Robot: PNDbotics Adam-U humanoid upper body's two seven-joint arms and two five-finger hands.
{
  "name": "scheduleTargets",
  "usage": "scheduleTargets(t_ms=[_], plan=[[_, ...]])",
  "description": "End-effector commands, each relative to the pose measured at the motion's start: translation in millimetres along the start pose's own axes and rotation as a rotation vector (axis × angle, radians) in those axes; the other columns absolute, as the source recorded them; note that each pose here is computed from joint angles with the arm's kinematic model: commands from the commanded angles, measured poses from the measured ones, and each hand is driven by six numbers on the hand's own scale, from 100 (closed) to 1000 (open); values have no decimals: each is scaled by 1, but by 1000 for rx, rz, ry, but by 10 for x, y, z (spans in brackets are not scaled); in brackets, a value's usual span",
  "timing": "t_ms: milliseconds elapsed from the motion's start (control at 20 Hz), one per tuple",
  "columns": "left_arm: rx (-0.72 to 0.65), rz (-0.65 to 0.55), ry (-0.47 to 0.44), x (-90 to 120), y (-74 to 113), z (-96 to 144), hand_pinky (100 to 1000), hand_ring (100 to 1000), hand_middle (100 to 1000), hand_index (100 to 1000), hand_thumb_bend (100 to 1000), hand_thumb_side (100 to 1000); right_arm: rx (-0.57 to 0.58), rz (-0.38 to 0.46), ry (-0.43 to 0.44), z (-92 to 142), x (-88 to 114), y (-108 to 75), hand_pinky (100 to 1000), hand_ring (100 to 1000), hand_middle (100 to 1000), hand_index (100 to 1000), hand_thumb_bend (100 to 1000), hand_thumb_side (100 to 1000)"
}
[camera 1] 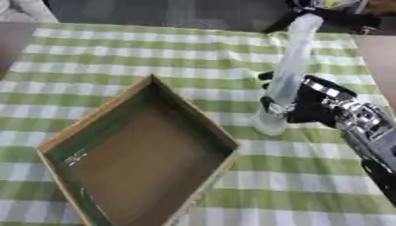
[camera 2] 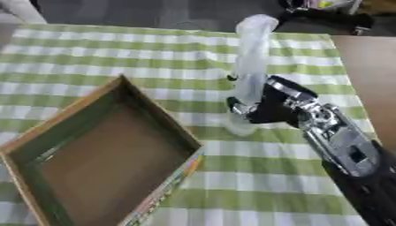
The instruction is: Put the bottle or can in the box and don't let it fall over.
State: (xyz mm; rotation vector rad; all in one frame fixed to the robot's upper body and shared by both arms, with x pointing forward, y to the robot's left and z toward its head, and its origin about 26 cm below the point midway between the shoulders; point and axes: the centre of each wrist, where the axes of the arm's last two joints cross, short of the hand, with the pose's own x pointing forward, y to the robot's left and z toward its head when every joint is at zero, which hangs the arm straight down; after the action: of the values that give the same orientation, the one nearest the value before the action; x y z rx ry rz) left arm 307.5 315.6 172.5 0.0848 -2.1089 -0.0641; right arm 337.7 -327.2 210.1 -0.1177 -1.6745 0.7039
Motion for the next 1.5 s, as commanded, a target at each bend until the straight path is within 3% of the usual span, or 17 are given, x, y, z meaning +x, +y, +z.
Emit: scheduleTargets(t_ms=[50, 400, 800, 1000, 1250, 1500], plan=[[-17, -14, -31, 91, 8, -29, 916, 860, 960, 851, 157, 897, -11, 19, 33, 12, -24, -45, 988, 1000, 1000, 874, 100, 100], [-20, -14, -33, 94, 4, -31, 916, 861, 960, 851, 156, 896, -28, 5, 72, 2, -86, -58, 989, 1000, 983, 788, 100, 100], [-23, -12, -33, 94, 0, -31, 916, 860, 959, 850, 156, 896, -102, -5, 100, -19, -116, -97, 1000, 1000, 780, 569, 100, 151], [-24, -12, -31, 92, -2, -29, 916, 860, 958, 849, 156, 896, -134, 8, 112, -31, -114, -97, 1000, 1000, 674, 428, 100, 100], [-25, -12, -32, 92, -2, -28, 916, 860, 958, 849, 157, 895, -161, 24, 111, -42, -99, -108, 1000, 924, 531, 241, 100, 100], [-26, -12, -30, 90, -3, -26, 917, 861, 958, 849, 158, 896, -169, 26, 109, -48, -78, -102, 1000, 909, 494, 176, 100, 100]])
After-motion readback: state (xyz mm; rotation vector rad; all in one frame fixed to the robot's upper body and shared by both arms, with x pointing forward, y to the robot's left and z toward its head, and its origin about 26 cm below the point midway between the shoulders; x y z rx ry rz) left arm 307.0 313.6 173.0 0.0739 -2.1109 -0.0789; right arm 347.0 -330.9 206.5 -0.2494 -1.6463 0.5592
